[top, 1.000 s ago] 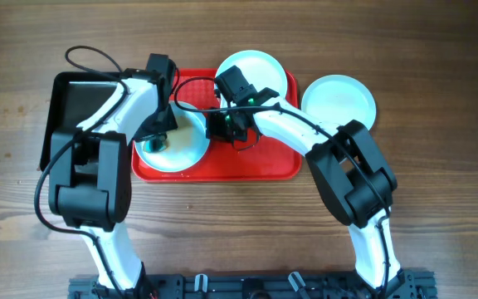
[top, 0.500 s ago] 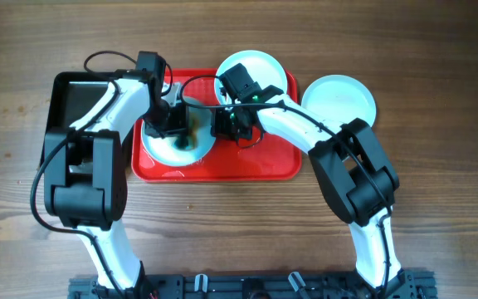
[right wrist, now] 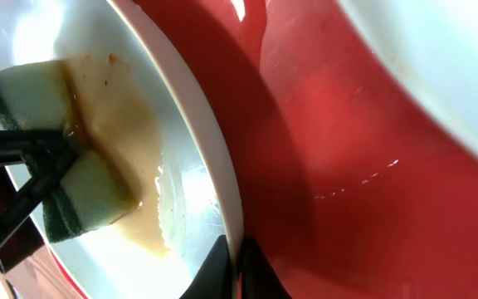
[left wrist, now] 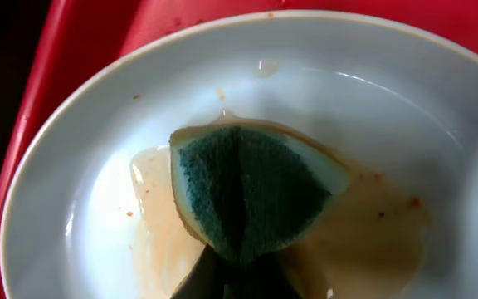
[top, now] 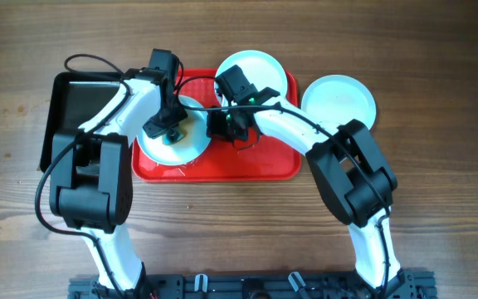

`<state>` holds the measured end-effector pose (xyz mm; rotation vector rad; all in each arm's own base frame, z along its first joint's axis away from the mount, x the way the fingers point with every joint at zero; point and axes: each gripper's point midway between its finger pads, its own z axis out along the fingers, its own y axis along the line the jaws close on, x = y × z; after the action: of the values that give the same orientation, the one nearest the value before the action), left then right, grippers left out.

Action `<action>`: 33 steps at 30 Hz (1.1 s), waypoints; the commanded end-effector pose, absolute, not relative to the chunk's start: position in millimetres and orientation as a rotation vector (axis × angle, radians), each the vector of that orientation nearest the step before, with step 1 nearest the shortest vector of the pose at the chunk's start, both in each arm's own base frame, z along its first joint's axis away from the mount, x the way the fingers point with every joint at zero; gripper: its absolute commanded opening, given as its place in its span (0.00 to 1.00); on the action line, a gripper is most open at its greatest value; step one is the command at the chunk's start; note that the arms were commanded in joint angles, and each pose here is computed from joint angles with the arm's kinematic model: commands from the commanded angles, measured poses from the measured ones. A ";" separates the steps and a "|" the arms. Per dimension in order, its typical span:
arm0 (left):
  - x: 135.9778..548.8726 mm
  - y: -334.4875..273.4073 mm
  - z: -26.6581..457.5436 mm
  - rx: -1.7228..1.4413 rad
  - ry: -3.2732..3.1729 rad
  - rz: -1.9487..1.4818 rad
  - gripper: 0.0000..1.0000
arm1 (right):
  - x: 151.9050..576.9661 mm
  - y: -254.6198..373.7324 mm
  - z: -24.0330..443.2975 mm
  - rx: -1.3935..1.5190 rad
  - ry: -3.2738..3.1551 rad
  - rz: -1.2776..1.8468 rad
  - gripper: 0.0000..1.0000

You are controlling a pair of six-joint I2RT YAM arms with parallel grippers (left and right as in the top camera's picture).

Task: Clean dirty plates on tray and stack at the side
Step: 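Scrub the plate with the sponge while the right gripper holds the rim, then lift the sponge off the plate and return the left gripper to the black tray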

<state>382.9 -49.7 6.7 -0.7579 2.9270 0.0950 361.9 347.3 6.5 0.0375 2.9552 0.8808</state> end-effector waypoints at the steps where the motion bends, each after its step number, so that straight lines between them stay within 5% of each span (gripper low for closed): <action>1: 356.5 -69.6 -18.1 -0.568 3.151 -0.193 0.04 | 355.9 338.3 -12.3 0.055 3.007 0.831 0.04; 12: 362.8 -104.9 7.3 -0.427 3.094 -0.889 0.04 | 356.0 338.4 -12.2 0.050 3.006 0.831 0.04; 17: 382.9 -82.9 17.9 -0.451 3.043 -0.786 0.04 | 356.2 338.5 -12.1 0.043 3.004 0.832 0.04; 25: 431.6 -40.7 103.4 -0.442 2.795 -0.640 0.04 | 357.8 338.0 -12.4 0.046 2.998 0.823 0.05; 30: 432.2 -18.8 125.4 -0.487 2.732 -0.619 0.04 | 363.5 337.8 -12.2 0.046 2.973 0.808 0.24; 33: 428.8 -6.5 121.1 -0.524 2.748 -0.553 0.08 | 364.5 338.5 -12.5 0.045 2.968 0.810 0.27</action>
<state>428.9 -22.2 117.2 -0.5192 2.7537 -0.6355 366.7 346.2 6.5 0.0330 2.9392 0.8879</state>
